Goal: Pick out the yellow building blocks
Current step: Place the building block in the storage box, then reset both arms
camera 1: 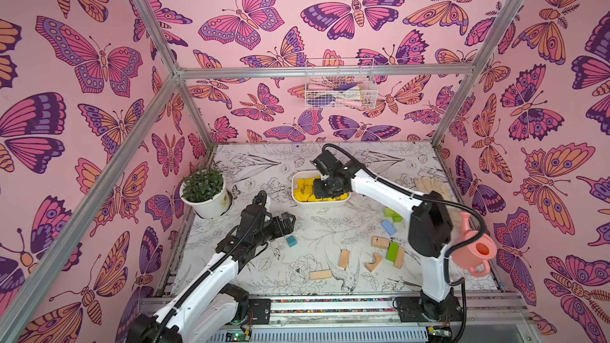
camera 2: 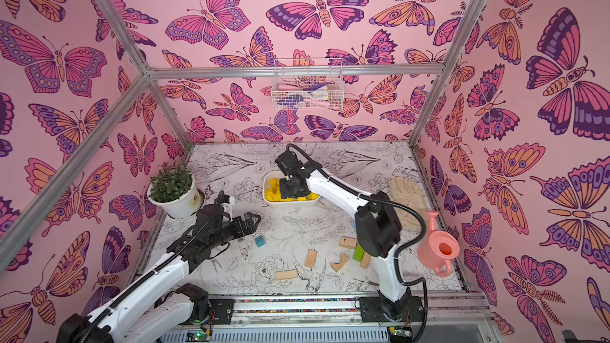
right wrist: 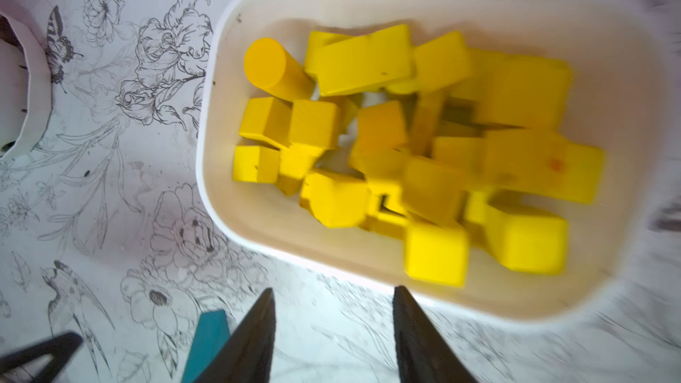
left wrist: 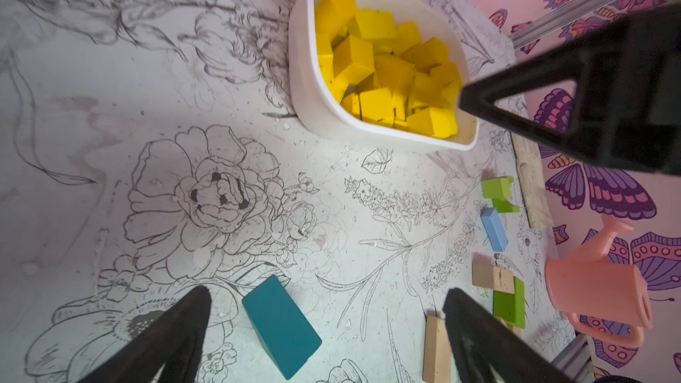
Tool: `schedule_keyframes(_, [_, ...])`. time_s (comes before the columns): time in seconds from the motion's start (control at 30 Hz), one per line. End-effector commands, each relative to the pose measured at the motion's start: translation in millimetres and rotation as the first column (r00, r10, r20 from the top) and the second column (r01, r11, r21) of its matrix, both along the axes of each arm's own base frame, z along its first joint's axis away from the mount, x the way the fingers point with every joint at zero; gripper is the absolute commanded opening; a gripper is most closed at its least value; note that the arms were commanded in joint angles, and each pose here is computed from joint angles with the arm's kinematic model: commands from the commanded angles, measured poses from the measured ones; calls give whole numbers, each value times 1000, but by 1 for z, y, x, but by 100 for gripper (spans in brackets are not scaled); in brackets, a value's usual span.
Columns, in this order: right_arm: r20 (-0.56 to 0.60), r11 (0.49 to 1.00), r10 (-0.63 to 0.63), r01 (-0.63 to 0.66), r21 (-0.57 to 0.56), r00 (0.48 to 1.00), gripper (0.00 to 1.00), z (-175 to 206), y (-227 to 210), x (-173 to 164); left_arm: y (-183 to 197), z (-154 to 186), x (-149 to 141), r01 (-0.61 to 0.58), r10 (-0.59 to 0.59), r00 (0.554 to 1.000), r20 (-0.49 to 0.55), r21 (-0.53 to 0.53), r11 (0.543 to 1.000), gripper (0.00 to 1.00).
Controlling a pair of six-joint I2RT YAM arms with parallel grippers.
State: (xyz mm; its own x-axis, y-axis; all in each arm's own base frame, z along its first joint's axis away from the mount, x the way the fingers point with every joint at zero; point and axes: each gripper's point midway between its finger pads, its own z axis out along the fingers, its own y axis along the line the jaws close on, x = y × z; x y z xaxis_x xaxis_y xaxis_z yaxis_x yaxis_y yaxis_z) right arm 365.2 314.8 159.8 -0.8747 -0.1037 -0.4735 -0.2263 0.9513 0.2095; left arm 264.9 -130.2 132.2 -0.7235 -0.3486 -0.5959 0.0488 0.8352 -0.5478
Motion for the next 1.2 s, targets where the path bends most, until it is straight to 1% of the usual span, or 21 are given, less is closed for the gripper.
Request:
schedule_keyframes(0.0, [242,995,-99,94,32,965,56,70,-68,5,29,19,10,-114,103,990,99,107,988,100])
schedule_keyframes(0.03, [315,992,-123,108,66,941,60,86,-87,-1,36,26,13,-144,125,983,136,136,980,100])
schedule_keyframes(0.07, [400,987,-160,133,93,902,94,100,-107,-6,42,32,15,-169,141,975,172,160,973,100])
schedule_keyframes(0.1, [463,984,-175,146,99,869,99,107,-123,-13,49,37,17,-198,160,966,201,187,962,100])
schedule_keyframes(0.13, [543,984,-180,155,92,820,99,116,-141,-21,56,43,19,-225,173,956,236,212,951,100])
schedule_keyframes(0.2, [646,971,-216,231,62,732,99,122,-177,-35,64,55,22,-263,178,930,322,244,934,100])
schedule_keyframes(0.23, [696,964,-214,264,37,685,99,124,-193,-42,69,60,25,-290,186,912,367,252,923,100])
schedule_keyframes(0.27, [744,965,-167,263,-13,648,99,121,-203,-48,74,64,26,-320,195,890,411,261,911,100])
schedule_keyframes(0.37, [824,944,-34,288,-159,566,99,102,-228,-67,88,70,29,-402,204,821,533,288,869,100])
schedule_keyframes(0.43, [851,922,14,323,-214,525,99,84,-243,-76,99,62,28,-457,183,778,602,340,822,99])
schedule_keyframes(0.5, [868,915,19,340,-216,497,99,67,-253,-82,110,58,25,-505,169,749,640,387,771,100])
schedule_keyframes(0.57, [875,920,13,337,-200,484,99,50,-259,-85,114,55,26,-526,152,741,654,425,737,100])
schedule_keyframes(0.63, [875,923,-26,348,-165,483,99,34,-268,-85,111,47,30,-500,111,763,636,473,726,100])
schedule_keyframes(0.73, [877,923,-126,379,-68,464,99,21,-284,-79,107,35,37,-474,64,786,614,533,701,100])
schedule_keyframes(0.77, [860,918,-143,389,-69,491,99,2,-290,-80,109,33,40,-485,72,787,613,542,687,100])
schedule_keyframes(0.87, [841,902,-191,428,-52,505,99,-10,-303,-71,111,24,47,-496,78,790,608,559,664,100])
schedule_keyframes(0.97, [827,896,-223,442,-34,515,99,-20,-309,-62,108,24,54,-516,62,763,643,548,658,100])
schedule_keyframes(1.03, [821,895,-229,445,-34,523,99,-23,-309,-54,110,26,57,-551,80,736,673,526,648,100])
schedule_keyframes(1.07, [814,893,-224,447,-49,536,99,-29,-309,-52,111,24,59,-564,88,726,682,517,643,100])
schedule_keyframes(1.1, [824,895,-226,446,-35,519,99,-20,-307,-44,111,25,61,-572,81,715,694,516,637,100])
schedule_keyframes(1.17, [825,901,-219,432,-33,520,99,-19,-302,-34,111,11,67,-555,60,743,667,563,611,100])
